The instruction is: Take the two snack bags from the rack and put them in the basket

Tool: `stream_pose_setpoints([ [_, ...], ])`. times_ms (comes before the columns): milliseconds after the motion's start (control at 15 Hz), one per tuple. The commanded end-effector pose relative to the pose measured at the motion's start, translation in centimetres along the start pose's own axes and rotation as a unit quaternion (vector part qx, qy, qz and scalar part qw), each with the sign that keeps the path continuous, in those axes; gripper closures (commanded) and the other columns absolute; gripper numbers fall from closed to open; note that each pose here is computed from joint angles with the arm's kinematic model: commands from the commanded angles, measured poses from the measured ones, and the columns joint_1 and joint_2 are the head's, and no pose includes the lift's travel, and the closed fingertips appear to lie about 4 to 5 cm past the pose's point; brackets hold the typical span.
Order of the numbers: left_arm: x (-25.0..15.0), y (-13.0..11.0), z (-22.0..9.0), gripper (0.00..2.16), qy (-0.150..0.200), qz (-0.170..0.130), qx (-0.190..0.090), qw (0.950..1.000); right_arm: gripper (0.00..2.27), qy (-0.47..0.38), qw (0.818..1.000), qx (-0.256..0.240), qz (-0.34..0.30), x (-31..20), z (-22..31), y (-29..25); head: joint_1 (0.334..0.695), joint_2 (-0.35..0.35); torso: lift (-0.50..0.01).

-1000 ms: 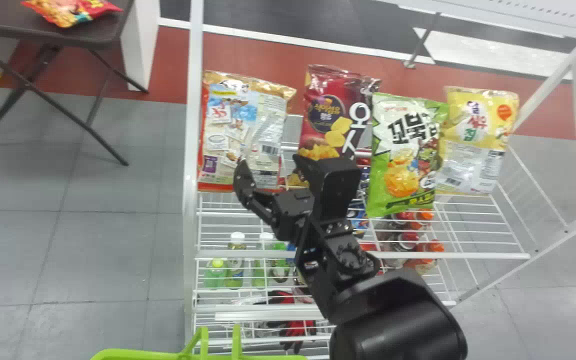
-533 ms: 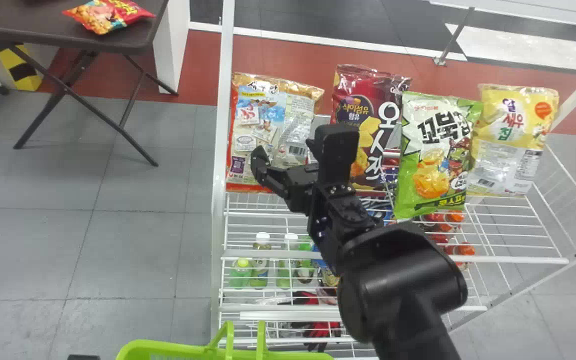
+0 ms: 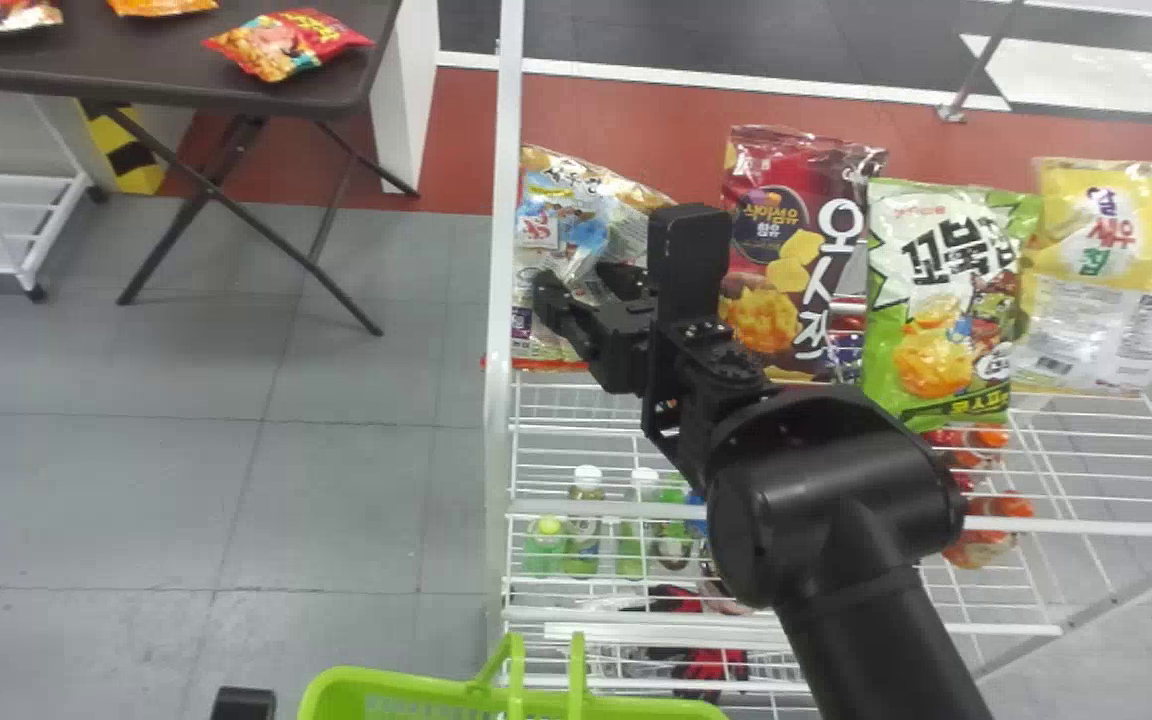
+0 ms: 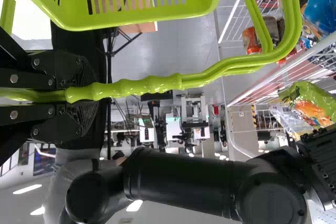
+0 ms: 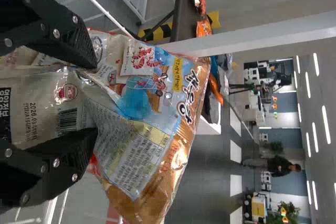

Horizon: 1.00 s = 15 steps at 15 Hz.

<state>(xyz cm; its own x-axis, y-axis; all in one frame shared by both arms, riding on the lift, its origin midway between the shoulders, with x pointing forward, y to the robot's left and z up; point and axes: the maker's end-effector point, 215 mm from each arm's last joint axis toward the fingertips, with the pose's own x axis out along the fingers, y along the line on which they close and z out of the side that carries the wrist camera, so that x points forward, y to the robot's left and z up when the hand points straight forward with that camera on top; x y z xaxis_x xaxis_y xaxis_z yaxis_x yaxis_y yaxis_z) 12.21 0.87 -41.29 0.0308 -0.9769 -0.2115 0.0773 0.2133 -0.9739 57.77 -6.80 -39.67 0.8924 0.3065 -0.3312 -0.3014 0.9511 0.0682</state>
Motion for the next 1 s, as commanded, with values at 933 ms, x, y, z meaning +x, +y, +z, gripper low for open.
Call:
stream_pose_setpoints([
  [933,0.1,-0.2,1.4,1.72,-0.003,0.003,0.016,0.9999,2.25,-0.044,0.999,0.018,0.017,-13.1,2.5,-4.7,0.695,-0.246,-0.011],
])
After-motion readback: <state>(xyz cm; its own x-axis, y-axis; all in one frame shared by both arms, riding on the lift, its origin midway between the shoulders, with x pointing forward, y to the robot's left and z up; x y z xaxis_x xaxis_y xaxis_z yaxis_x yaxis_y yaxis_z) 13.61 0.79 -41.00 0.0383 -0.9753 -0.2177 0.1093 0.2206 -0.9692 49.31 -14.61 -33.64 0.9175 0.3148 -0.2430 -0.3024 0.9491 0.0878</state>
